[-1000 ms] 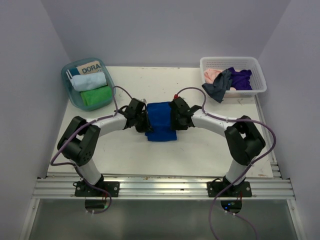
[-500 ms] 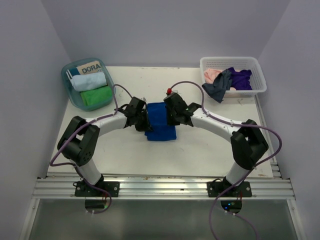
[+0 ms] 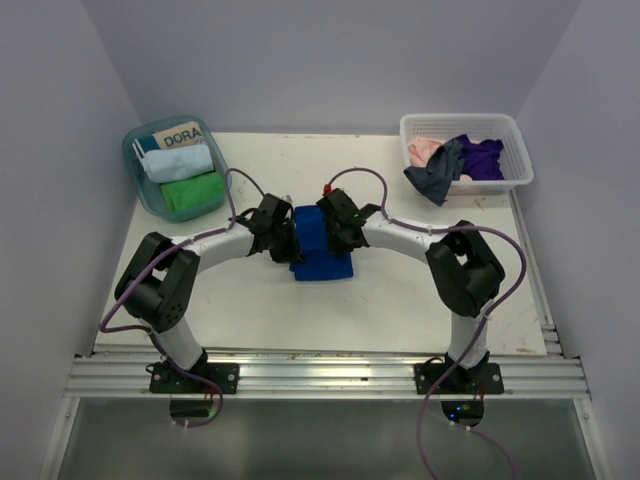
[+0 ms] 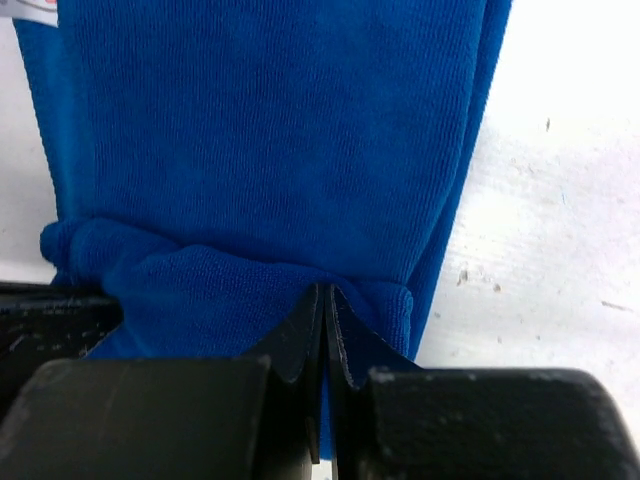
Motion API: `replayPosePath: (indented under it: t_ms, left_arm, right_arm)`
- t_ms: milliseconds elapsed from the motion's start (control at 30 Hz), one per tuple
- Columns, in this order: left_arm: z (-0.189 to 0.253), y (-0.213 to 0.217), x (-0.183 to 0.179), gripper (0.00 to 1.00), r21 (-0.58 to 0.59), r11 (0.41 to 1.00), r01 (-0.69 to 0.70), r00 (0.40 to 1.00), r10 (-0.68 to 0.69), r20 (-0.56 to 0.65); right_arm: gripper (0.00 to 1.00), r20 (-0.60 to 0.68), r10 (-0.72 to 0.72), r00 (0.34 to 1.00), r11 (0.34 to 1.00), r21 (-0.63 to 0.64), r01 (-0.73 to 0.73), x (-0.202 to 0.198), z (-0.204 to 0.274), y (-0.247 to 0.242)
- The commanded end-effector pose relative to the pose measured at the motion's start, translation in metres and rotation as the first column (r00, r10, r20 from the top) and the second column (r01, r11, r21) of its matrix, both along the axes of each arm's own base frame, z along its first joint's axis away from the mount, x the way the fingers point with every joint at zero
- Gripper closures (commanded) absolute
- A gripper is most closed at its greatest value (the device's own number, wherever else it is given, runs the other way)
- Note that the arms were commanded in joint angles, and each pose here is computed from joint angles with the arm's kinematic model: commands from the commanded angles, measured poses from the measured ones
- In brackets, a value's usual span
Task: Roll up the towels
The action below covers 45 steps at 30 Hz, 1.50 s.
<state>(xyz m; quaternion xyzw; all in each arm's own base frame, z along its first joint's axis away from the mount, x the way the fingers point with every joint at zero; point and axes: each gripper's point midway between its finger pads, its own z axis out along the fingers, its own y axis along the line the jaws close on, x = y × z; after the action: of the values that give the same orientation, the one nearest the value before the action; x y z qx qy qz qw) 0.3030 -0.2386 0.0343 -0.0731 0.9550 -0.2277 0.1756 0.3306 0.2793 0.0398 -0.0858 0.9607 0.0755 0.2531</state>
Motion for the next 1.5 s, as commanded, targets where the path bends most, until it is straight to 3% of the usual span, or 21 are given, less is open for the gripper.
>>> replayPosePath:
  t_ms: [0,400,667,833,1033,1133,1267,1467]
  left_arm:
    - [0.001,0.011,-0.001,0.92,0.053,0.999,0.004,1.000,-0.005,0.010]
    - [-0.003,0.013,0.005,0.92,0.078,0.997,0.024,1.000,-0.025,0.009]
    - [-0.005,0.003,0.019,0.92,0.067,0.996,0.053,0.999,-0.054,0.011]
    - [-0.002,-0.006,0.024,0.92,0.031,0.997,0.072,0.997,-0.073,0.009]
    - [-0.001,-0.011,0.023,0.92,0.010,0.995,0.100,0.995,-0.100,0.008]
    - [-0.002,-0.014,0.021,0.92,-0.006,0.995,0.105,0.995,-0.105,0.004]
    - [-0.005,-0.014,0.020,0.92,-0.008,0.994,0.107,0.994,-0.107,-0.002]
    - [-0.005,-0.014,0.020,0.92,-0.006,0.994,0.107,0.994,-0.107,-0.006]
  right_arm:
    - [0.98,0.031,0.002,1.000,0.999,-0.046,0.000,0.015,-0.004,-0.007]
    - [1.00,-0.052,-0.044,0.998,0.999,-0.001,0.044,-0.037,-0.022,-0.029]
    - [0.99,-0.100,-0.038,0.994,0.995,0.084,0.046,-0.092,-0.013,-0.006]
    - [0.98,-0.002,-0.068,0.998,0.993,0.095,0.068,-0.084,0.020,-0.009]
    - [0.85,0.145,0.038,0.989,0.997,0.059,-0.047,-0.074,0.063,-0.009]
    - [0.79,0.178,0.169,0.969,0.984,0.027,-0.177,-0.082,0.070,0.004]
    - [0.64,0.235,0.367,0.900,0.929,-0.042,-0.368,-0.099,0.080,0.031]
    - [0.47,0.240,0.501,0.832,0.865,-0.110,-0.489,-0.115,0.074,0.055]
